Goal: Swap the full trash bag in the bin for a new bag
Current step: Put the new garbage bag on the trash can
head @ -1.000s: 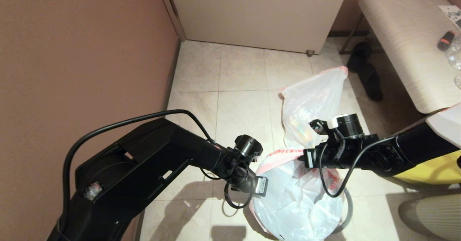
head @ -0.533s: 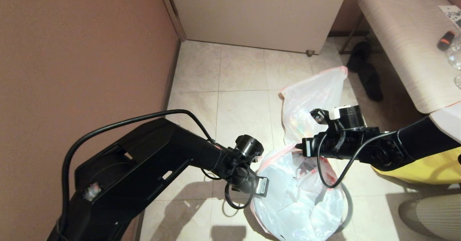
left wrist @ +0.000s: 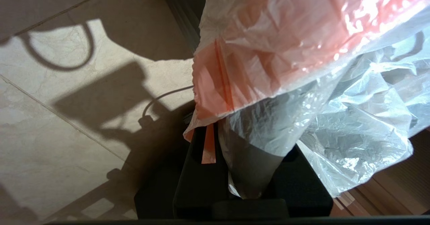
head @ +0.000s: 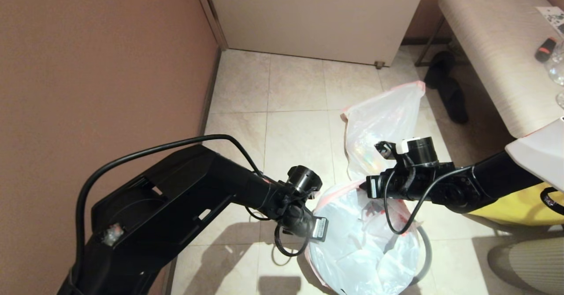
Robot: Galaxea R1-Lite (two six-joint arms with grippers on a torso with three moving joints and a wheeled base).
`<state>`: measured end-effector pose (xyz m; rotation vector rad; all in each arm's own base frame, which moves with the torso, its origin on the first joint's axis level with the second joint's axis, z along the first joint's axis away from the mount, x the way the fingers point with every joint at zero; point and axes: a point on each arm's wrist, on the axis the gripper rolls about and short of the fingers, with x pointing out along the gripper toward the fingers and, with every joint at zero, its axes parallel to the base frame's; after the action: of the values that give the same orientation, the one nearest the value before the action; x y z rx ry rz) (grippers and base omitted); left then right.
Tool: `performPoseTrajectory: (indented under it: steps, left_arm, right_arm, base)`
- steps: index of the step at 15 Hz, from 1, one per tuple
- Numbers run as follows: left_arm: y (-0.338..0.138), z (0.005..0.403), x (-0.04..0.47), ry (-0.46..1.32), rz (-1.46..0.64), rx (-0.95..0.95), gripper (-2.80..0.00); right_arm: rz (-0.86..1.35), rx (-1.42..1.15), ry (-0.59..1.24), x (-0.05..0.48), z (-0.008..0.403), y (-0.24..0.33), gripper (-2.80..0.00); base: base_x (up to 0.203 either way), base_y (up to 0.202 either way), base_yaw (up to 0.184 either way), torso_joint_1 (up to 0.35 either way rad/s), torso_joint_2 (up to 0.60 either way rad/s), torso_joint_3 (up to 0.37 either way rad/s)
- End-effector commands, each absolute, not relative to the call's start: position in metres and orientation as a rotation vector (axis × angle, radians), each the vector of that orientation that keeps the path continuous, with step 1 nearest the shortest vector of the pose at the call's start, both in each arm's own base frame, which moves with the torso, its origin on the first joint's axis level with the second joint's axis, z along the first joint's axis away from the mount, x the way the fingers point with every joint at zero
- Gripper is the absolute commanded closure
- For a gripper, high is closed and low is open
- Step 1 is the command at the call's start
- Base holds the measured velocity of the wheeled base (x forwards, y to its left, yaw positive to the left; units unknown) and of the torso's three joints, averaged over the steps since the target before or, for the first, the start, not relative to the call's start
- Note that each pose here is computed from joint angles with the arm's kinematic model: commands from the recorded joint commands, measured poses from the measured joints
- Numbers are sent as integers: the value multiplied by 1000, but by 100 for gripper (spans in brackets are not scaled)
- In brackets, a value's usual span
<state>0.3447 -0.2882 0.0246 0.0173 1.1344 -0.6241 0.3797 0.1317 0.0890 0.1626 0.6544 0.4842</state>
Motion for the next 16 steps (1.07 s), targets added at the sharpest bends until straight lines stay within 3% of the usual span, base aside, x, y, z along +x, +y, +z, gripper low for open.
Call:
performPoseTrajectory:
  steps: [1,7,16]
  left_arm:
    - [-288,27,344,1131,-625,13,0]
    - [-286,29,339,1057,-664,-10,0]
    - [-281,33,350,896,-635,-118,0]
  right_arm:
    - [489,165,647,386,81,135,0]
    - [424,248,579,409,91,110,0]
    - [362,294,720,414,58,78,0]
  base:
    - [0,0,0,0,0,0]
    - [0,0,0,0,0,0]
    - [0,0,0,0,0,0]
